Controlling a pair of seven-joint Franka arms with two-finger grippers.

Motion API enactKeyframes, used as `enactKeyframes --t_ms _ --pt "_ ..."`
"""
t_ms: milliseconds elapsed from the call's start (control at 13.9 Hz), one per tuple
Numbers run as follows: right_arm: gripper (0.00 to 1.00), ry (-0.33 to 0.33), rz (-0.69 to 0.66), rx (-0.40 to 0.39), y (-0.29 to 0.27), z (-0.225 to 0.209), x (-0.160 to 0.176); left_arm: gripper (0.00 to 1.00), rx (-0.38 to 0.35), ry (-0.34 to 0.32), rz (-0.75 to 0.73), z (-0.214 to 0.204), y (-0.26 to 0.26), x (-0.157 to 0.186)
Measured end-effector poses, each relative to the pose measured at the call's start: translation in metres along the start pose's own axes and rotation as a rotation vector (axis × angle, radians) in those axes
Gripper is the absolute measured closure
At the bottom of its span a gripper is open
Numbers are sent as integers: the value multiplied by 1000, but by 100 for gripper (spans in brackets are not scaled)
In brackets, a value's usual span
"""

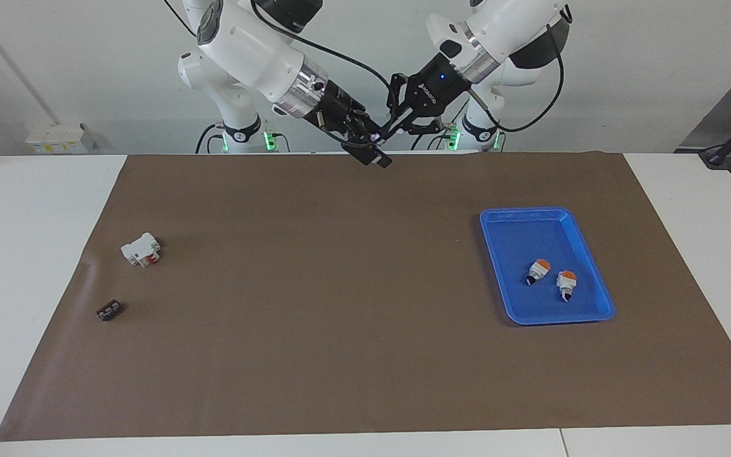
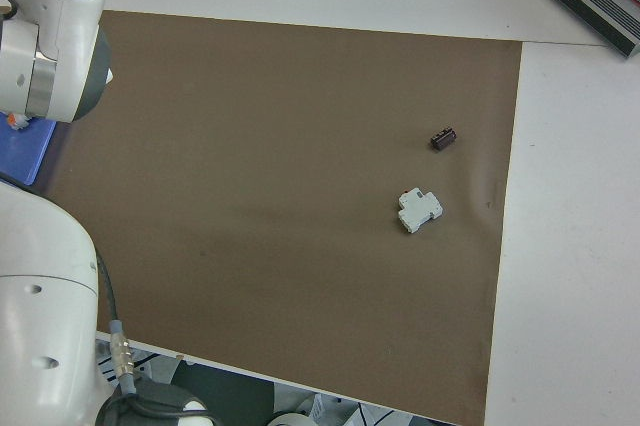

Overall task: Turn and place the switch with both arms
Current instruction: 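Pull the switch away with the left gripper while the right gripper opens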

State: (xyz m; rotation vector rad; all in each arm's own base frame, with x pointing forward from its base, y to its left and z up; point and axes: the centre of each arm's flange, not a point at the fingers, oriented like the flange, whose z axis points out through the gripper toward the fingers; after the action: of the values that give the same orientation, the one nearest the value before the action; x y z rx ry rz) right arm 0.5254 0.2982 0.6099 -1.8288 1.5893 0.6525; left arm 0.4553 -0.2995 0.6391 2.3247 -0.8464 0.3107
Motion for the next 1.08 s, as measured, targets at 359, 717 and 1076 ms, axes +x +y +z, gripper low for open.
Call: enactKeyframes --t_ms 359,717,1076 --pt "0 101 -153 -52 11 -19 -16 90 180 -95 -129 -23 -93 -34" --pt "0 338 -625 -245 46 -47 -15 90 427 -199 -236 -73 -178 -85" --pt "0 444 -1022 -308 15 -111 54 90 523 -314 -384 -73 -234 -157"
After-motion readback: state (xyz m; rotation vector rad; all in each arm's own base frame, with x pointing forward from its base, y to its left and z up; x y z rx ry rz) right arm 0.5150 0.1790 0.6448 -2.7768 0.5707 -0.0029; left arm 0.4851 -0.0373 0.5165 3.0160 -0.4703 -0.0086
